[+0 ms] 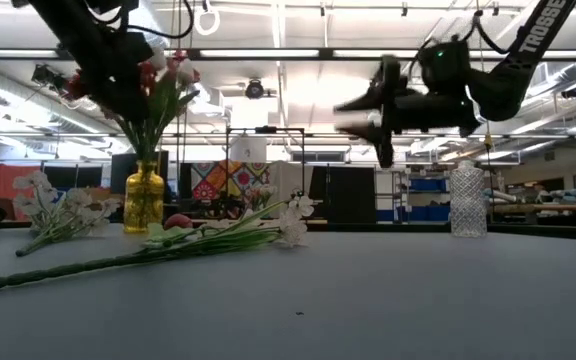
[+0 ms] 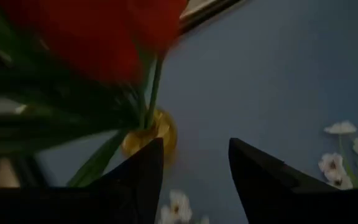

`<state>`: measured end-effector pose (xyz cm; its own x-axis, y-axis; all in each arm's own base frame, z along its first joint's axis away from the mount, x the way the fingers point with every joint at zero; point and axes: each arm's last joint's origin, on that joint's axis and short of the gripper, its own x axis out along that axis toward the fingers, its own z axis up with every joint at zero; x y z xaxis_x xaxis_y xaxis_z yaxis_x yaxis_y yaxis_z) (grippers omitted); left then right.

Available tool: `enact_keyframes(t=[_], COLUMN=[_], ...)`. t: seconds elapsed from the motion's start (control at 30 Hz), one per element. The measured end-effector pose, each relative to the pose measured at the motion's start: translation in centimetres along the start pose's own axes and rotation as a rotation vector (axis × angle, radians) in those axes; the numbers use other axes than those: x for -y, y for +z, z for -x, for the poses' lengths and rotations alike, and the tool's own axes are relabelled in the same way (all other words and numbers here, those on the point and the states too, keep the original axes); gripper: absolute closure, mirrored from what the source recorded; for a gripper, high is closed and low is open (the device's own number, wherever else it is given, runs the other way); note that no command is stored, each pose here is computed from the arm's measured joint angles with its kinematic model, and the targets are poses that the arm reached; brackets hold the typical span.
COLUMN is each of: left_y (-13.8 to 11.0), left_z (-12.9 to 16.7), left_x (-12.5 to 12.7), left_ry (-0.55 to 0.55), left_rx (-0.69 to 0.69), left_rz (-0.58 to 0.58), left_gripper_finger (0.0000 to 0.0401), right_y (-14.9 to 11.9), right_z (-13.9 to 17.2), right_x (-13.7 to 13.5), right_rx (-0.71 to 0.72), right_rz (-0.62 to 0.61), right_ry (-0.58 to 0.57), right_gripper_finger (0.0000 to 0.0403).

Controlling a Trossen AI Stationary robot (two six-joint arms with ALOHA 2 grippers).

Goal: Sort flowers into vase by color
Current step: Put the red flowers into the yellow transparent flower vase

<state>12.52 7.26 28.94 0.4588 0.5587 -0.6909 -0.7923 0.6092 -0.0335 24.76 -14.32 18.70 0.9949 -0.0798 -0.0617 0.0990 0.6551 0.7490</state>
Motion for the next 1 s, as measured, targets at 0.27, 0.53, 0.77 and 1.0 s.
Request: enact_keyframes(t=[0.27,0.53,0.77,1.0], left_y=[0.2,1.2,1.0,0.3], left_z=[1.7,3.0,3.7,4.5], left_x=[-0.4,-0.1,0.0,-0.4], left_ry=[0.015,-0.113,-0.201,-0.212], left_rx=[-0.085,-0.097,-0.177,-0.300], left_rz=[0.051,0.105,0.130,0.147], left_gripper_finger=[0.0192,0.0190,0.0191,0.0197], right_y=[-2.4,-3.4,-4.4,-4.7], right_z=[-0.5,-1.0,-1.2,-1.3], right_x=[0.3,-0.4,-0.8,-1.1], right_rx=[-0.134,-0.169,-0.244,-0.280], right_rz=[0.001,0.013,0.005,-0.029], right_ry=[-0.124,-0.111,-0.090,-0.062], right_gripper_finger=[0.0251,0.0251,0.0251,0.0251])
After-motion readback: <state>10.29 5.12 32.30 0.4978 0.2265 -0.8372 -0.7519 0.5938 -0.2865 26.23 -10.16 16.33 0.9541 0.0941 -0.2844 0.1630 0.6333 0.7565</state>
